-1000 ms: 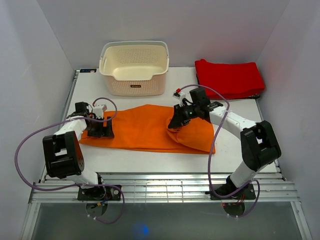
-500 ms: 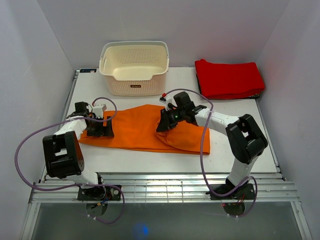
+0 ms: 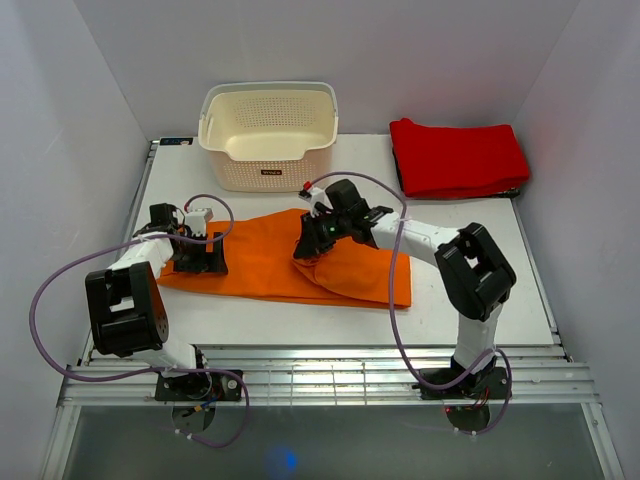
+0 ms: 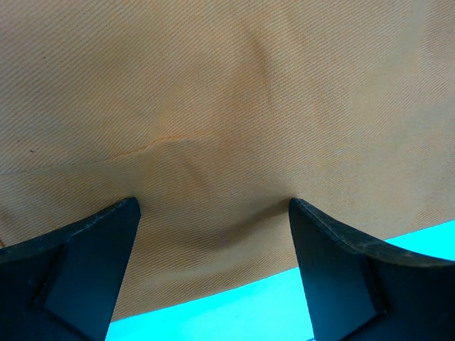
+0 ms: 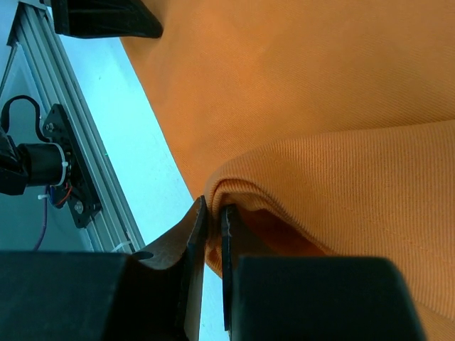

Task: Fold and stack the trousers
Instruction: Fold the trousers

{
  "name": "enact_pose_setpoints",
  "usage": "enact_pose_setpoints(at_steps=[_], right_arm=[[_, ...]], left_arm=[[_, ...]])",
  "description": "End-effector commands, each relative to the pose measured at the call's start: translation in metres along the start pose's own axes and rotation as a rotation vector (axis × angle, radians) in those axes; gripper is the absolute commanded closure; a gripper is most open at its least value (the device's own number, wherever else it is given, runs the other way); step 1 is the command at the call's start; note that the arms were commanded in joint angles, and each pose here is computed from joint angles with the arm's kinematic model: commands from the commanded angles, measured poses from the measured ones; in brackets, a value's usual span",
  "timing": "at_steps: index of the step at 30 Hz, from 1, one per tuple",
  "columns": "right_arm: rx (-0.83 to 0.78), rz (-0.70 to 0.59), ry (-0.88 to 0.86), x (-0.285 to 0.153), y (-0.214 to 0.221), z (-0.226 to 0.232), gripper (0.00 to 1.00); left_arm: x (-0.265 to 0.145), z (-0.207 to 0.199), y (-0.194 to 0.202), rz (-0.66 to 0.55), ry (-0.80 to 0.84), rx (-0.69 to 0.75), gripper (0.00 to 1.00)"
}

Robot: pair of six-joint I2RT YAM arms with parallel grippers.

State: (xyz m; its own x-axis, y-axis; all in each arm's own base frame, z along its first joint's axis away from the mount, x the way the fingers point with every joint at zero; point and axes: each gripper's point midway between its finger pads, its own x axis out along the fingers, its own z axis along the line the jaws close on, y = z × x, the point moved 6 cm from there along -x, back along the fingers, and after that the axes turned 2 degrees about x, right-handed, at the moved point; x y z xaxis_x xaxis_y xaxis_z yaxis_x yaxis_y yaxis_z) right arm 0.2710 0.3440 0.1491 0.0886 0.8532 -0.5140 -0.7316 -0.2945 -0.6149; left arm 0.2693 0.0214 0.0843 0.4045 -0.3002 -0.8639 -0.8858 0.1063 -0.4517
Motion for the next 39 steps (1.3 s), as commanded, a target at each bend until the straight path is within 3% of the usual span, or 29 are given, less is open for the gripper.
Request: enact_pose_setpoints(at_steps=[1,5,7,8,15,16,19,20,23,31,39], right_arm=[[-0.054,-0.028,-0.056,0.016,-0.013,0.019,0.92],[-0.049,0.005,-0.073,0.021,-0.011,0.022,0.4],[-0.089,-0.019,-0.076,0.011,-0.022,0.029,0.24],[-0.106,-0.029,-0.07,0.004,-0.03,0.033,0.19],[-0.236,-0.111,-0.092,-0.071,-0.054,0.042,0.12],[-0.252,-0.141,-0.105,-0.09,-0.057,0.046,0.13],[-0.204,-0.183,-0.064,-0.122,-0.052,0.024,0.43],[-0.198,-0.191,-0.022,-0.129,-0.05,0.01,0.6],[-0.167,-0.1,0.094,-0.124,-0.029,-0.015,0.87],[-0.067,0.104,0.157,-0.061,0.02,-0.065,0.92],[-0.14,0.147,0.163,0.01,0.023,-0.075,0.92]], left_arm=[[0.007,0.003,0.01,0.038,-0.006,-0.003,0.02],[0.001,0.0,0.004,0.005,0.007,0.002,0.02],[-0.011,-0.008,-0.006,-0.056,0.043,0.021,0.02],[-0.018,-0.012,-0.014,-0.091,0.058,0.034,0.02],[-0.082,-0.057,-0.053,-0.343,0.271,0.145,0.02],[-0.087,-0.061,-0.055,-0.362,0.296,0.154,0.02],[-0.095,-0.073,-0.057,-0.398,0.374,0.178,0.03],[-0.096,-0.076,-0.057,-0.403,0.395,0.183,0.05],[-0.097,-0.086,-0.058,-0.405,0.454,0.21,0.11],[-0.089,-0.083,-0.063,-0.384,0.432,0.178,0.12],[-0.084,-0.077,-0.062,-0.368,0.39,0.155,0.11]])
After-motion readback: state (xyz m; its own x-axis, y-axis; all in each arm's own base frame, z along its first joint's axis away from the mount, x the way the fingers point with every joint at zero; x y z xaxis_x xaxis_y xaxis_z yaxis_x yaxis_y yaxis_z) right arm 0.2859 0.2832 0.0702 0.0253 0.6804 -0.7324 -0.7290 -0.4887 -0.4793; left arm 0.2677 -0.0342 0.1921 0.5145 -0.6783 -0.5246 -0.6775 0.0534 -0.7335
